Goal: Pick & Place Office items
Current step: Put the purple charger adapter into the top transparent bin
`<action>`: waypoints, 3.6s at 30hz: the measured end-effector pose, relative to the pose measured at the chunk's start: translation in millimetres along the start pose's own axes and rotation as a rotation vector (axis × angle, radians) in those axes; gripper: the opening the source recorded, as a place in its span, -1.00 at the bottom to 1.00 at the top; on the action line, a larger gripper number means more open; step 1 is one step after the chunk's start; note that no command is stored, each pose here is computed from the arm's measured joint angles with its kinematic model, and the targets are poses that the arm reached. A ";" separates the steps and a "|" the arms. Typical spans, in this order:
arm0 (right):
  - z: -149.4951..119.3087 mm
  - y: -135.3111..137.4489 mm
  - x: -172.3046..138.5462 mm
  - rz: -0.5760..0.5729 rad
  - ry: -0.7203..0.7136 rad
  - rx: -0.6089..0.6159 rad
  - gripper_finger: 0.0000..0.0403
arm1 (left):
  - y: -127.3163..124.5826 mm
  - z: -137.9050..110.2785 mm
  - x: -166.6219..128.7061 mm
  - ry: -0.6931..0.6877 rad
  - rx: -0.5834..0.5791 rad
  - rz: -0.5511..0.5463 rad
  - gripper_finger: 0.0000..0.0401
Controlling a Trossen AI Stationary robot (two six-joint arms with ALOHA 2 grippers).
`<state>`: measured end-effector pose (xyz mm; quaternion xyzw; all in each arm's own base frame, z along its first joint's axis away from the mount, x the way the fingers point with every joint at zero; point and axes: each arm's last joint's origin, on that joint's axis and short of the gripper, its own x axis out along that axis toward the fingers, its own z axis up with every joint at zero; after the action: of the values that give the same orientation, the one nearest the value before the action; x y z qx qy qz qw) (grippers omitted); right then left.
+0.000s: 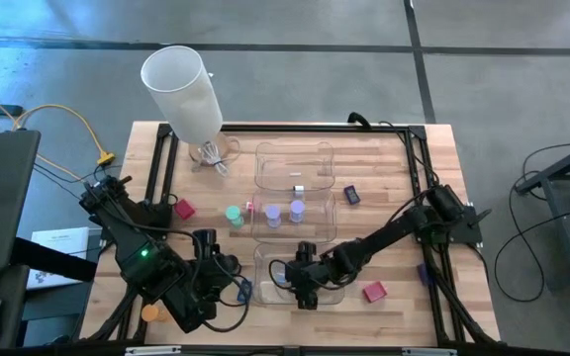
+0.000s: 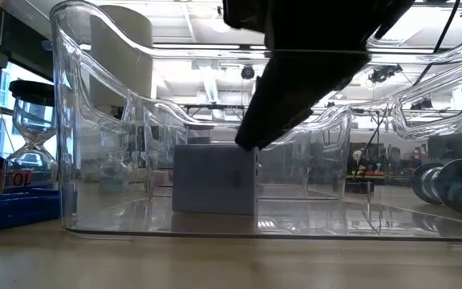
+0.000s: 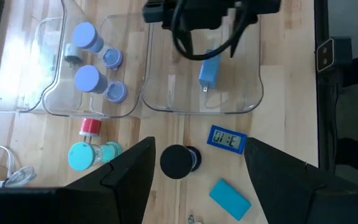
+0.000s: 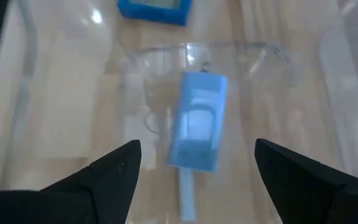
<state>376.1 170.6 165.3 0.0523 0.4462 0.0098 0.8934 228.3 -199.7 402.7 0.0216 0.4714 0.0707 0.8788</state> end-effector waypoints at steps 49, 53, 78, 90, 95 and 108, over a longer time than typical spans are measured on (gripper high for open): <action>2.6 -13.5 8.1 0.083 0.060 -0.096 -0.51 | 1.4 0.9 0.1 -0.006 0.021 0.008 0.19; 3.0 -13.3 8.1 0.084 0.055 -0.096 -0.51 | 1.4 0.9 0.1 -0.005 0.019 0.007 0.19; 18.1 -2.9 -55.5 0.057 -0.052 -0.121 -0.51 | 1.6 0.9 -0.4 -0.005 0.038 0.005 0.19; 36.6 -48.4 -136.8 -0.104 -0.124 -0.082 -0.51 | 2.8 -0.4 -0.4 0.008 0.051 0.016 0.19; 46.5 -87.0 -156.9 -0.148 -0.138 -0.062 -0.51 | 4.5 -2.1 -0.5 0.024 0.062 0.030 0.19; 57.8 -232.8 -160.2 -0.203 -0.101 0.082 -0.51 | 13.8 2.7 4.6 0.046 0.095 0.063 0.19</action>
<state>319.0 -76.0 303.6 0.0441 0.4034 -0.1016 0.9083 231.6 -185.2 401.8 0.0766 0.4932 0.0762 0.8632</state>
